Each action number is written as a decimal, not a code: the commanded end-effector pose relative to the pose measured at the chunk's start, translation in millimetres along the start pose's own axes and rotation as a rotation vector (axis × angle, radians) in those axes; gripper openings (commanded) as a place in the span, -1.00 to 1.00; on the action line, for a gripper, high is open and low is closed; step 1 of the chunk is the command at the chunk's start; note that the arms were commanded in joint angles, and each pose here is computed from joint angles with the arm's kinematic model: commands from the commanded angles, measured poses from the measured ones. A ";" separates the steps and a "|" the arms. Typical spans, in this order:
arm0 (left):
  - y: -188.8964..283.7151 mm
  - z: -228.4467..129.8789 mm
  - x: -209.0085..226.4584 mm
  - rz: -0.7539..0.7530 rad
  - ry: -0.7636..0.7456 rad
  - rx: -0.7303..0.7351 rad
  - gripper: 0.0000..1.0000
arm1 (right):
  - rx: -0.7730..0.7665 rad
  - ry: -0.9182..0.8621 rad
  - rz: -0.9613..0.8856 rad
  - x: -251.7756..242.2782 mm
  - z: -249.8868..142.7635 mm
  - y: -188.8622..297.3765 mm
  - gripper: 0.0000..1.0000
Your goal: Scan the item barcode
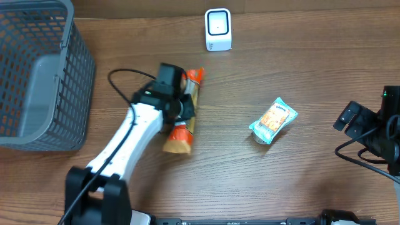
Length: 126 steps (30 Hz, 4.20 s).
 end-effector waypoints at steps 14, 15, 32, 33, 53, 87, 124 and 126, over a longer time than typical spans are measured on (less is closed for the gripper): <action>-65.8 -24.0 -36.1 0.097 -0.081 0.047 0.00 | -0.028 -0.012 0.007 0.6 6.0 5.6 1.00; -65.7 -23.7 -35.7 0.095 -0.079 0.047 0.15 | -0.028 -0.012 0.007 0.6 6.0 5.6 1.00; -48.0 -6.6 -50.1 0.052 -0.171 0.029 0.67 | -0.028 -0.012 0.007 0.6 6.0 5.6 1.00; -44.1 -3.9 -51.0 0.056 -0.180 0.029 0.67 | -0.028 -0.012 0.007 0.6 6.0 5.6 1.00; -24.7 12.0 -50.5 0.112 -0.247 0.013 -0.92 | -0.028 -0.012 0.007 0.6 6.0 5.6 1.00; 1.6 45.9 153.2 0.330 0.123 0.066 -0.85 | -0.028 -0.012 0.007 0.6 6.0 5.6 1.00; 1.2 43.4 156.2 0.333 0.135 0.073 1.00 | -0.028 -0.012 0.007 0.6 6.0 5.6 1.00; 1.2 43.4 156.2 0.333 0.135 0.073 0.99 | -0.028 -0.012 0.007 0.6 6.0 5.6 1.00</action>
Point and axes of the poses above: each gripper's point midway between its finger pads, its own y axis back along the fingers, its own x axis along the line the jaws close on, z = x × y, the point moved 2 cm from there along y, back along the fingers, and after that the axes turned 6 degrees about -y, right-handed, at the moved point
